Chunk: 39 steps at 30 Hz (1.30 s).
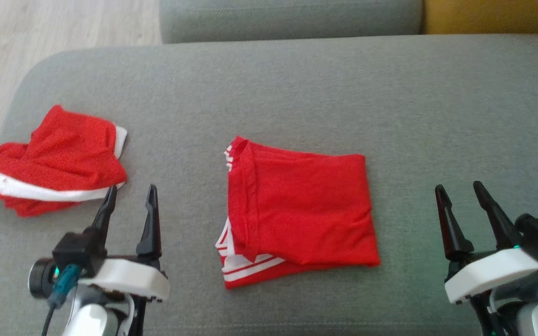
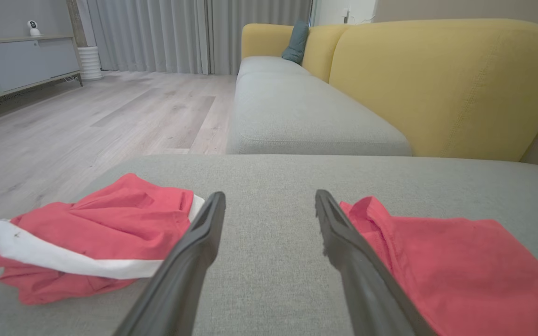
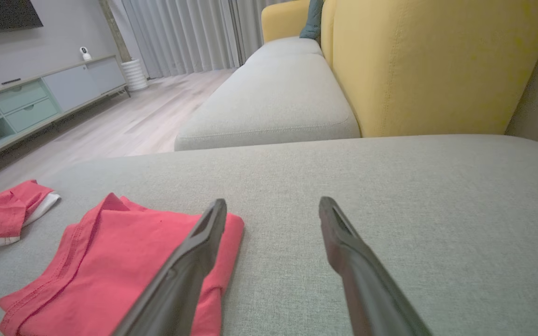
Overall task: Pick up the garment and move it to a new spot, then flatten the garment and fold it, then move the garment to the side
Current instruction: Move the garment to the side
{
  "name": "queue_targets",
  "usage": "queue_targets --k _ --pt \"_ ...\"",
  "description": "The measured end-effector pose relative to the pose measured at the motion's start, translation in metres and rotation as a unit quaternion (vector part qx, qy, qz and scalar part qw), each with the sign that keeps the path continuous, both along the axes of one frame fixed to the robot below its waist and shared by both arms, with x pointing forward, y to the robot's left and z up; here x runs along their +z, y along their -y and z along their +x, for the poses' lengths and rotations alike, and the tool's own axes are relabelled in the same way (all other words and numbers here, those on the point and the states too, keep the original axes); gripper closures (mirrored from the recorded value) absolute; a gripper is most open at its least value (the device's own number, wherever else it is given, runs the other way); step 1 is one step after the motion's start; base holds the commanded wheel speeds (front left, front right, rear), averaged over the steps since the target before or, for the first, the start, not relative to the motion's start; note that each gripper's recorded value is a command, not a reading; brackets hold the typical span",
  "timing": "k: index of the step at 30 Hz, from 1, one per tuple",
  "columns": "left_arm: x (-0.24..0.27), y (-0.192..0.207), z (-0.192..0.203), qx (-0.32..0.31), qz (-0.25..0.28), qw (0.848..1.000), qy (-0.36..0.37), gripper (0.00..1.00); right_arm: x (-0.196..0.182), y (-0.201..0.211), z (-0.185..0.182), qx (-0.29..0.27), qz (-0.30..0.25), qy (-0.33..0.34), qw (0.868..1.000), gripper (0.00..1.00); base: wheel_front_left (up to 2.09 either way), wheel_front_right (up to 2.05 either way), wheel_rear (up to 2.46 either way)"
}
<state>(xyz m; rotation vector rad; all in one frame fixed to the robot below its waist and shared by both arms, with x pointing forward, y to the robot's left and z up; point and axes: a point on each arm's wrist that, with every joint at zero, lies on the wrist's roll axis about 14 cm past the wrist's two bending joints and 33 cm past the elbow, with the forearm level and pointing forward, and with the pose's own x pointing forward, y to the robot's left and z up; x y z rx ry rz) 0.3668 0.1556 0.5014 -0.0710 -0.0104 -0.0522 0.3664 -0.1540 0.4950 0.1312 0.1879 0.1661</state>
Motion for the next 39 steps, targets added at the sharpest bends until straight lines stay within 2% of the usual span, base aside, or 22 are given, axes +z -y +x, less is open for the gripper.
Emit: queue_targets --k 9,18,22,23,24,34,39 --pt "0.009 -0.007 0.018 0.012 -0.005 1.000 0.021 0.00 -0.047 -0.035 0.019 0.054 -0.002 -0.071 0.996 0.00 0.00 0.00 0.00" --pt "-0.004 -0.025 0.025 0.043 -0.007 0.999 0.008 0.00 -0.120 -0.070 0.026 0.104 0.002 -0.181 0.978 0.00 0.00 0.00 0.00" --pt "-0.011 -0.030 0.024 0.052 -0.003 0.999 -0.002 0.00 -0.134 -0.081 0.027 0.114 0.013 -0.204 0.972 0.00 0.00 0.00 0.00" --pt "-0.009 -0.029 0.026 0.052 -0.005 0.999 0.001 0.00 -0.133 -0.085 0.031 0.116 0.018 -0.203 0.972 0.82 0.00 0.00 0.00" --pt "-0.008 -0.028 0.027 0.049 -0.007 0.999 0.003 0.00 -0.133 -0.086 0.032 0.118 0.018 -0.202 0.972 1.00 0.00 0.00 0.00" --pt "-0.002 -0.010 0.040 0.021 -0.007 1.000 0.018 0.00 -0.127 -0.077 0.027 0.108 0.017 -0.191 0.975 1.00 0.00 0.00 0.00" --pt "0.000 0.023 0.053 -0.029 -0.012 0.999 0.027 0.00 -0.118 -0.044 0.026 0.083 -0.010 -0.177 0.981 1.00 0.00 0.00 0.00"
